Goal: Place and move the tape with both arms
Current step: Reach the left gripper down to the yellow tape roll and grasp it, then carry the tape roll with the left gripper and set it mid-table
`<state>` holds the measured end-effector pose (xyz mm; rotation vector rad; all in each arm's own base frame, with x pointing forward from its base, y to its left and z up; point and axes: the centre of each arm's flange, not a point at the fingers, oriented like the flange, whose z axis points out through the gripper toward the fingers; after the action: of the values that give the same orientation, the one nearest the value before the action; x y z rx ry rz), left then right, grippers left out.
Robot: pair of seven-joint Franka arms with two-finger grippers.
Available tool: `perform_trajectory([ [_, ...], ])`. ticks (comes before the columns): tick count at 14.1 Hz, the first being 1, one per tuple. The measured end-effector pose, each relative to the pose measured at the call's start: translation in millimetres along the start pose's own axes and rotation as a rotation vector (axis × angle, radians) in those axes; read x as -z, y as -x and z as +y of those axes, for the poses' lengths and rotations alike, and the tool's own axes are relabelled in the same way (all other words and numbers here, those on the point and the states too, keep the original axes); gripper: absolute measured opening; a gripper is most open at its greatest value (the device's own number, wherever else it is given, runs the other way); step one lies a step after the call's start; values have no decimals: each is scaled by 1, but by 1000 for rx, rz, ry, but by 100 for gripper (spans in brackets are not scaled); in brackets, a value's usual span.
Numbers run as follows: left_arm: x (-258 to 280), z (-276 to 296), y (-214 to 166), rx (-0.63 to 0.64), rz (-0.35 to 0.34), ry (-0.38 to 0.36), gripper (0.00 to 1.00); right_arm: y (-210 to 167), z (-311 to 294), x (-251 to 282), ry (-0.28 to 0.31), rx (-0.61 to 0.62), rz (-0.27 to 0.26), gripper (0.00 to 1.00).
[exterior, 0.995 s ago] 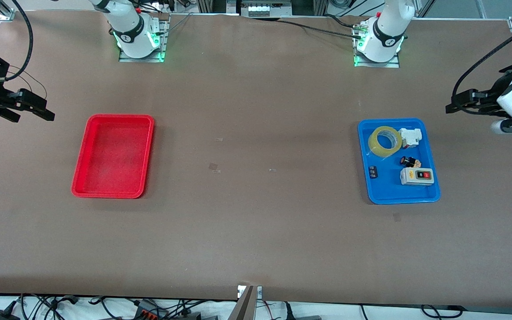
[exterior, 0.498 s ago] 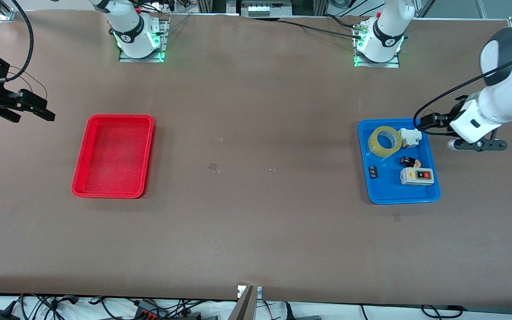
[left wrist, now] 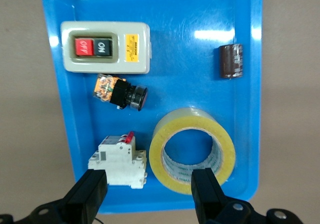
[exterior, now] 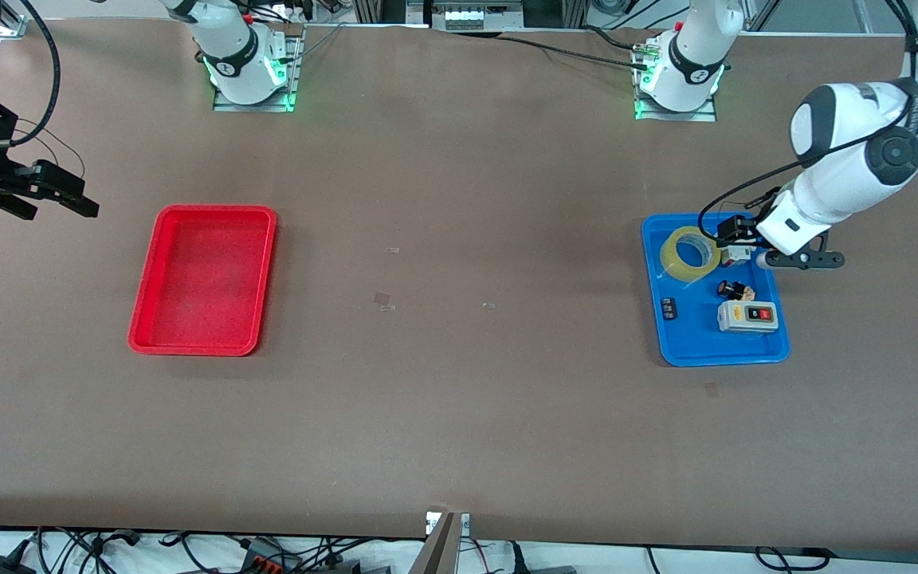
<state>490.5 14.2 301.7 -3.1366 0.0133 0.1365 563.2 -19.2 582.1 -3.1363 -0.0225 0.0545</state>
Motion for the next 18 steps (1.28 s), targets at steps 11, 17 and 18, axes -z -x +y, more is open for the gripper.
perform_trajectory([
  [11,-77,8,-2,-88,31,-3,100,0,0,0,0,0,0,99],
  [17,-88,12,-1,-96,17,-1,100,0,0,0,0,0,0,99],
  [18,-88,12,-1,-96,15,-1,100,0,0,0,0,0,0,99],
])
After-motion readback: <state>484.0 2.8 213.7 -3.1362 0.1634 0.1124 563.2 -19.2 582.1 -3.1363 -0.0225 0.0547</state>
